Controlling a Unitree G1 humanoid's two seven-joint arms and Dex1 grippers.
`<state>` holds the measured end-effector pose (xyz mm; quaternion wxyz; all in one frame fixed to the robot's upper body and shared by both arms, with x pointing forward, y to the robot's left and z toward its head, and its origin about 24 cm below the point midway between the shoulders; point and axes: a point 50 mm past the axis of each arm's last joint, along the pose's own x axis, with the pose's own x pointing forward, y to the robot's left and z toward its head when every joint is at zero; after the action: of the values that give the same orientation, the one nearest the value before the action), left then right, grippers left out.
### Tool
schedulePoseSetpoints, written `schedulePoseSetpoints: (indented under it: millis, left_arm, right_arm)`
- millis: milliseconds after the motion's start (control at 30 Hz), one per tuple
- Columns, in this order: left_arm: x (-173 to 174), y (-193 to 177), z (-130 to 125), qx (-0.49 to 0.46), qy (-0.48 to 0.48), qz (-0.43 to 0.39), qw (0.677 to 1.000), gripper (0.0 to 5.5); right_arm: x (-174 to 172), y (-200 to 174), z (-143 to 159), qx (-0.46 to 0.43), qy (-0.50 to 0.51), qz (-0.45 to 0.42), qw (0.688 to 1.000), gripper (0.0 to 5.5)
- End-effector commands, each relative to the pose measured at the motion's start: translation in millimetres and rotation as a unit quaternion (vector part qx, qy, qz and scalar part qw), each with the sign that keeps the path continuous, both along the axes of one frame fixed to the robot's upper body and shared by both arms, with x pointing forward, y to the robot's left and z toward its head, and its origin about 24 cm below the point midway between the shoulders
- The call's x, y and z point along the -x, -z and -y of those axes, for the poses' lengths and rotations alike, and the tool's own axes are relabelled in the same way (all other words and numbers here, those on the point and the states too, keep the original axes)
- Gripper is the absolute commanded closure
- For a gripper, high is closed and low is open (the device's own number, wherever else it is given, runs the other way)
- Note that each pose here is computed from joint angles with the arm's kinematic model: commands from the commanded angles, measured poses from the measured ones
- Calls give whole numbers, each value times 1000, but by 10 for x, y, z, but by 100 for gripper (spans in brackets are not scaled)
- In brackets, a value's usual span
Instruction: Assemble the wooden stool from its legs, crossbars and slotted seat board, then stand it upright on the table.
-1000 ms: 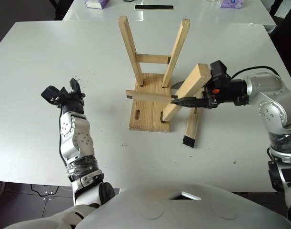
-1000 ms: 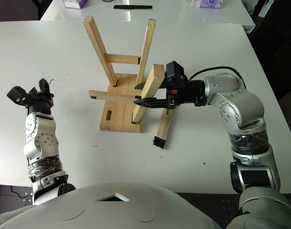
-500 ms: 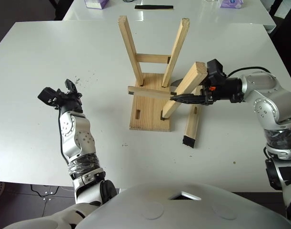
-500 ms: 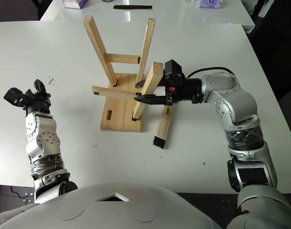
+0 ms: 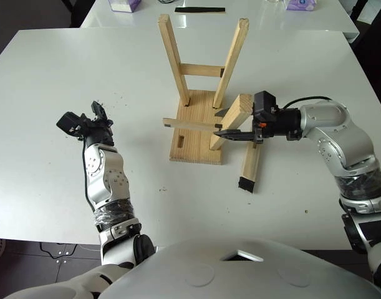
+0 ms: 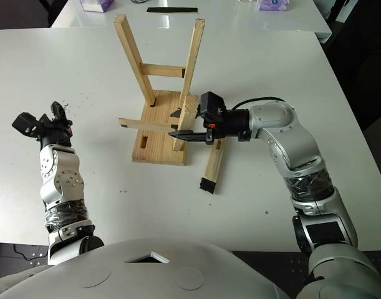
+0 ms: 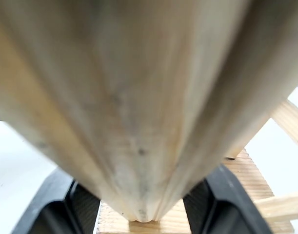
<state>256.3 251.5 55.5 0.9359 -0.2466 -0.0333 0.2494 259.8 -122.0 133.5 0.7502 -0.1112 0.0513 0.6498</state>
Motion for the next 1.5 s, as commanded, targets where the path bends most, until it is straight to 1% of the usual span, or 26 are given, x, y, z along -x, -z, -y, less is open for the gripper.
schedulePoseSetpoints:
  millis: [33, 133, 200, 233, 300, 367, 433, 500, 533, 567, 633, 733, 800, 900, 933, 1033, 1167, 1233, 1333, 1433, 1500]
  left_arm:
    - [-17, -12, -50, -14, 1, -6, 1000, 266]
    - [-17, -35, -120, -21, -4, -7, 1000, 266]
    - [-7, -64, -188, -30, -9, -9, 999, 266]
    - [4, -74, -223, -36, -12, -12, 999, 266]
    - [49, -94, -308, -46, -21, -19, 999, 266]
    - [142, -112, -417, -59, -38, -27, 997, 266]
    - [248, -106, -511, -67, -65, -40, 995, 266]
    - [320, -89, -547, -65, -92, -52, 992, 266]
    - [340, -93, -538, -55, -106, -55, 991, 266]
    - [371, -104, -495, -45, -119, -56, 990, 266]
    - [367, -160, -351, -48, -118, -60, 990, 266]
    - [516, -289, -200, -86, -149, -60, 983, 266]
    - [732, -354, -180, -88, -204, -57, 973, 266]
    - [1040, -356, -281, -62, -298, -65, 950, 266]
    - [1139, -353, -315, -56, -326, -67, 941, 266]
    - [1300, -375, -309, -48, -368, -68, 926, 266]
    - [1319, -474, -237, -40, -375, -51, 925, 266]
    - [1358, -531, -215, -40, -383, -44, 922, 266]
    - [1306, -594, -184, -45, -373, -32, 926, 266]
    - [1221, -628, -160, -45, -360, -25, 932, 266]
    - [1212, -600, -159, -42, -359, -28, 932, 266]
  right_arm:
    - [-59, 204, 34, 18, 40, -31, 999, 301]
    - [-54, 31, 62, -27, 54, -16, 998, 250]
    - [26, -40, 138, -32, 70, -9, 997, 218]
    - [78, -35, 201, -23, 88, -6, 996, 200]
    - [225, 47, 336, 19, 117, -8, 993, 185]
    - [407, 167, 476, 81, 128, -15, 988, 185]
    - [534, 268, 682, 138, 143, -22, 980, 185]
    - [570, 287, 826, 158, 172, -26, 972, 185]
    - [574, 270, 847, 153, 188, -30, 970, 185]
    - [566, 247, 852, 145, 196, -35, 969, 185]
    - [524, 229, 730, 115, 223, -36, 967, 185]
    - [389, 274, 618, 102, 304, -67, 945, 185]
    - [374, 300, 608, 117, 330, -85, 933, 185]
    - [470, 347, 680, 152, 388, -118, 901, 185]
    - [512, 354, 682, 159, 393, -132, 896, 185]
    - [552, 371, 640, 162, 403, -187, 881, 185]
    - [521, 375, 532, 163, 391, -252, 870, 185]
    - [477, 390, 480, 179, 383, -274, 864, 185]
    - [476, 449, 439, 207, 388, -278, 854, 185]
    - [499, 514, 460, 219, 408, -275, 842, 185]
    - [491, 530, 453, 222, 411, -269, 842, 185]
